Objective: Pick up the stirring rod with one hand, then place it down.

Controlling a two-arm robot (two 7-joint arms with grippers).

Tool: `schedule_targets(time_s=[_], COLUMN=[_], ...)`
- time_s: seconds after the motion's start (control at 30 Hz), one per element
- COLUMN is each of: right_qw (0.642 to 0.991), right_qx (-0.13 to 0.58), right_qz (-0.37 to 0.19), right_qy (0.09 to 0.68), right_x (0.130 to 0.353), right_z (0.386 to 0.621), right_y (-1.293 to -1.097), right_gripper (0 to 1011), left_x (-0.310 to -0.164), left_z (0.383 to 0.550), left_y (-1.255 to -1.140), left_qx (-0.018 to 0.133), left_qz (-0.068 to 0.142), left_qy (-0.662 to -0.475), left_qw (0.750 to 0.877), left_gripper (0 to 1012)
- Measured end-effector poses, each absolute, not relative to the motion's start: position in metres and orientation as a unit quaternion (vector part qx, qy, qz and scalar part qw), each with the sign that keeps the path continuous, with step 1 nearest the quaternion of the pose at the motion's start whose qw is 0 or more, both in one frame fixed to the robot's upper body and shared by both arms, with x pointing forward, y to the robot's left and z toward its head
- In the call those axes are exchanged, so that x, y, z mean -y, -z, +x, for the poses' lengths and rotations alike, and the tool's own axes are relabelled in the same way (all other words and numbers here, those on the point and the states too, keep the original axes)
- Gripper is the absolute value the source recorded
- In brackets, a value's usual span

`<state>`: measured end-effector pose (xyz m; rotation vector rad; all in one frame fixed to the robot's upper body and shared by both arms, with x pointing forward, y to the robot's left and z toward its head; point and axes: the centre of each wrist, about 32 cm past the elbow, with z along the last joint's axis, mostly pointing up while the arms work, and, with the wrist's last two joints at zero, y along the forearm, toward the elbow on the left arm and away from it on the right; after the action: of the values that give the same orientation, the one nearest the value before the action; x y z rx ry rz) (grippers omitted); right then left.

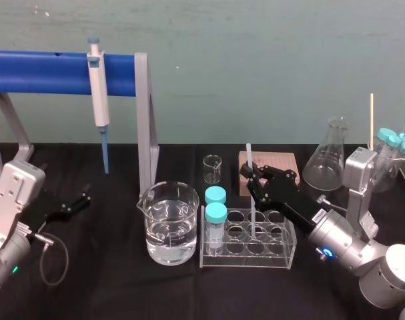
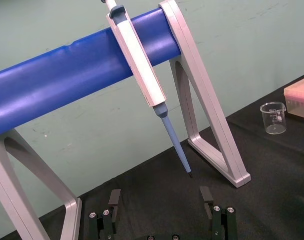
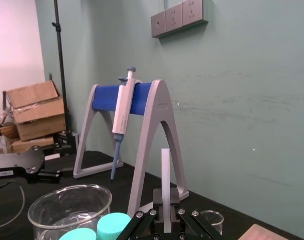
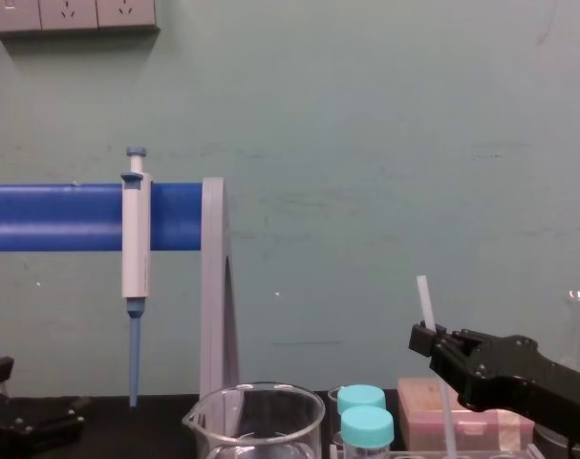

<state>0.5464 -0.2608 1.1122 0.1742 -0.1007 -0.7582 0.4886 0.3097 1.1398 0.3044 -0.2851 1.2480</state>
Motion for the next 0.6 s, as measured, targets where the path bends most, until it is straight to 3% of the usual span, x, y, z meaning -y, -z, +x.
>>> schedule_targets(time_s=[0.6], right_qw=[0.919], right_qx=[0.039], right_qz=[0.084], right_qy=[0.383], right_x=[0.2605], right_z=[0.5424], right_y=[-1.1091], right_gripper=[71], left_x=[-0.3097], left_z=[0.4886], left_y=[-1.1398], left_qx=[0.132], left_qz=[0.141], left_qy=[-0.58], left_qw=[0.791], left_gripper=[1000])
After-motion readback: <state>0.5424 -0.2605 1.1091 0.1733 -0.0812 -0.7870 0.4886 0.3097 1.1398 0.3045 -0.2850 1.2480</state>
